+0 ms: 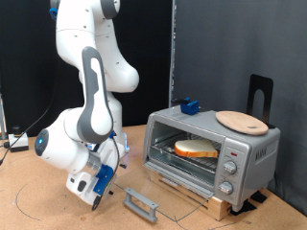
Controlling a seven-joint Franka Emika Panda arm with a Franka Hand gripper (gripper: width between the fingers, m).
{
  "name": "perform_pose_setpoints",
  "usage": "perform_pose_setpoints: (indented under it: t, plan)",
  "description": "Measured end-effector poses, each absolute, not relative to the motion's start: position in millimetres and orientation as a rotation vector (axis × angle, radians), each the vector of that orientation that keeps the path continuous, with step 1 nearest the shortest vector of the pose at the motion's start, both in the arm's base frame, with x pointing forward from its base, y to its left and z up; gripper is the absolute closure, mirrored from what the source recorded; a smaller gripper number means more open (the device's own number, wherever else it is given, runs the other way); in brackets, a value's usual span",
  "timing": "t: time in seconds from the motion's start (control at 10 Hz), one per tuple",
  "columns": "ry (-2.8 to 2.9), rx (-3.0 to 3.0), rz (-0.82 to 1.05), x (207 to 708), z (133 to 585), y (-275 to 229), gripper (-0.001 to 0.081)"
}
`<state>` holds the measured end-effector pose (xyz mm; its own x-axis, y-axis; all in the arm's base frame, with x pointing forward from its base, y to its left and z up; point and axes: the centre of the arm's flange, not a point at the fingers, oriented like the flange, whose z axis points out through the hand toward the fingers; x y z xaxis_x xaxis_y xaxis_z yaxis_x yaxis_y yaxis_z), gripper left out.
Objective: Make a piece of toast with the oven
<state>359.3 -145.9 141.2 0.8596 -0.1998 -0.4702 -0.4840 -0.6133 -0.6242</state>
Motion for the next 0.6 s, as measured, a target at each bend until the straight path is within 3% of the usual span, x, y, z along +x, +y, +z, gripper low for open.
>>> perform_pose_setpoints:
  t: [0.6]
  plan:
    - [0.383, -2.084, 0.573, 349, 190, -144, -0.0002]
